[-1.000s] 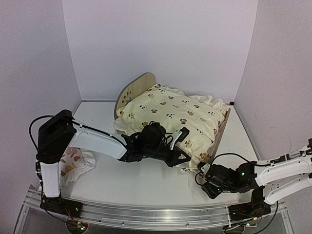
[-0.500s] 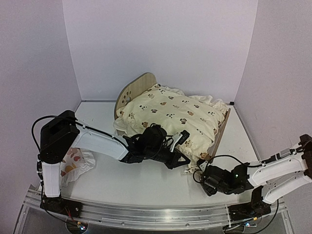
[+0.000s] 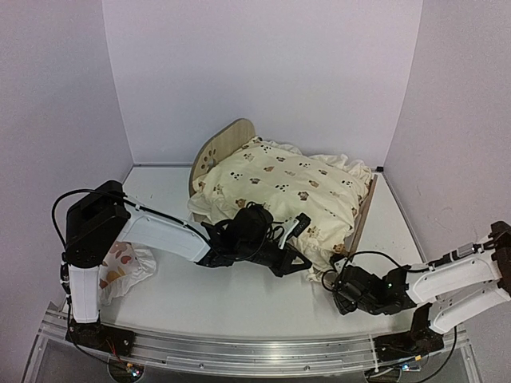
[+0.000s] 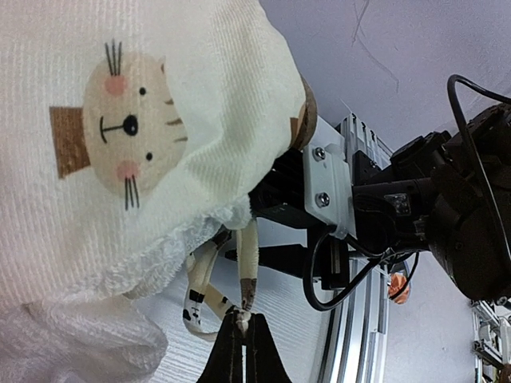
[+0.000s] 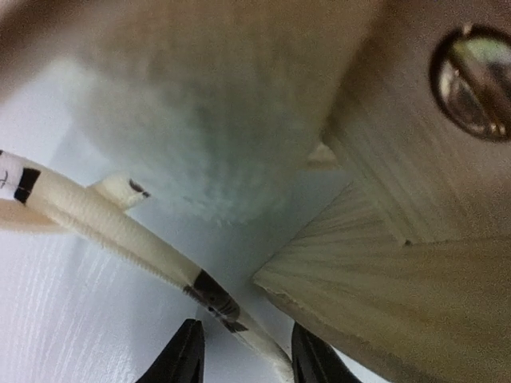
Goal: Set up the pet bed
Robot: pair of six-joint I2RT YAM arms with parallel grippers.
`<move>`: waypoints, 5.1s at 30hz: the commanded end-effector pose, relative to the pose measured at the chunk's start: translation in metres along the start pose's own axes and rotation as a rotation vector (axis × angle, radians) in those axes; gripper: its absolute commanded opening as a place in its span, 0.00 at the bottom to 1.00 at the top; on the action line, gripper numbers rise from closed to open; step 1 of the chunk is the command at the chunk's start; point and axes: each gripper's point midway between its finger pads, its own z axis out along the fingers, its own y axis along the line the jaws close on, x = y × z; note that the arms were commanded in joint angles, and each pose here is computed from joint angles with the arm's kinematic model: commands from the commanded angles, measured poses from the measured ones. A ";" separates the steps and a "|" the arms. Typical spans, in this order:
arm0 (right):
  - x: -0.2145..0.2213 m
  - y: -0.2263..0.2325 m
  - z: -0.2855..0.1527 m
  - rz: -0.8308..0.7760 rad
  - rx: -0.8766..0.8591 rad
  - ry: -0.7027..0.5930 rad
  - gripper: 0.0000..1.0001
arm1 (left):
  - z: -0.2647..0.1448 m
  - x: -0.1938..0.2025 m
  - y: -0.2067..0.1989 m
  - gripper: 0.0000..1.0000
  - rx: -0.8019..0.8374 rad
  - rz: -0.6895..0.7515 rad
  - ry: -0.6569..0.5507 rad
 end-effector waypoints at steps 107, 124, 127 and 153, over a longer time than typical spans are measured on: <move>-0.229 -0.033 -0.149 0.271 -0.828 -0.003 0.49 | -0.007 0.063 0.017 0.31 -0.288 0.046 0.134; -0.295 -0.247 0.013 0.616 0.149 0.035 0.65 | -0.147 -0.012 0.119 0.39 -0.626 -0.078 -0.124; -0.320 -0.279 0.049 0.631 0.216 -0.010 0.50 | -0.147 -0.022 0.129 0.36 -0.612 -0.093 -0.154; -0.230 -0.208 0.147 0.667 -0.413 0.433 0.10 | -0.153 -0.050 0.232 0.27 -0.659 -0.164 -0.209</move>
